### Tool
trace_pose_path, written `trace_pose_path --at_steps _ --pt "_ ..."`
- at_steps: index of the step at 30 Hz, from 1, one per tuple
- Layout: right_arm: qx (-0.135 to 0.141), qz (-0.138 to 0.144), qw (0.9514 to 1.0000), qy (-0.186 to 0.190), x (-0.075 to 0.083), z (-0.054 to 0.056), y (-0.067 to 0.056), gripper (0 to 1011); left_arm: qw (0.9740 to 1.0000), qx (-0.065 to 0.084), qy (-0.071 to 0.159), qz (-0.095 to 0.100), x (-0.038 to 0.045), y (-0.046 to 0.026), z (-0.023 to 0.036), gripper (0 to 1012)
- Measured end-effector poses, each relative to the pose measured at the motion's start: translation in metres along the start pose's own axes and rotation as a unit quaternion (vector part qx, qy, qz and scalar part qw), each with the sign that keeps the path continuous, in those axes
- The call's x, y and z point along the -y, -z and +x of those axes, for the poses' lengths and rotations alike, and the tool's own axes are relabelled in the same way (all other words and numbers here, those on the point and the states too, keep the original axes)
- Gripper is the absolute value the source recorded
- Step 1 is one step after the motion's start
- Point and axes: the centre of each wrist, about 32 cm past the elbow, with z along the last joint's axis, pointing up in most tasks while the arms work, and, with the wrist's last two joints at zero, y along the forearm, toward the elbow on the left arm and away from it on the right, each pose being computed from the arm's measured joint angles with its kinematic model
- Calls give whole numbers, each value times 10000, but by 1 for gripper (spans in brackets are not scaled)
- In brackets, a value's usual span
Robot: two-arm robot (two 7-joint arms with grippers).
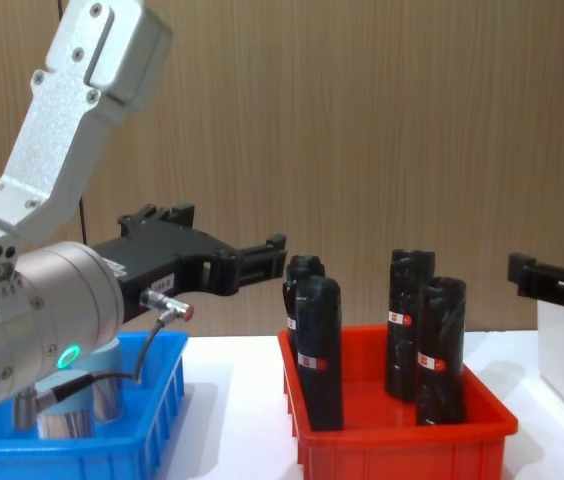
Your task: Pick the cotton swabs from the blue box and place them into the white box.
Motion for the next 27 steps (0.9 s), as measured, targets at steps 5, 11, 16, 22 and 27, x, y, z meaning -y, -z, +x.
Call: trace_pose_path --at_steps 5,11,16,22,27 --pt "0 0 10000 0 0 0 0 1001 10000 0 0 0 0 0 0 1004" --pt "0 0 10000 0 0 0 0 1001 10000 0 0 0 0 0 0 1004" --pt "0 0 10000 0 0 0 0 1001 10000 0 0 0 0 0 0 1004" --pt "0 0 10000 0 0 0 0 1001 10000 0 0 0 0 0 0 1004" --pt "0 0 10000 0 0 0 0 1001 10000 0 0 0 0 0 0 1004"
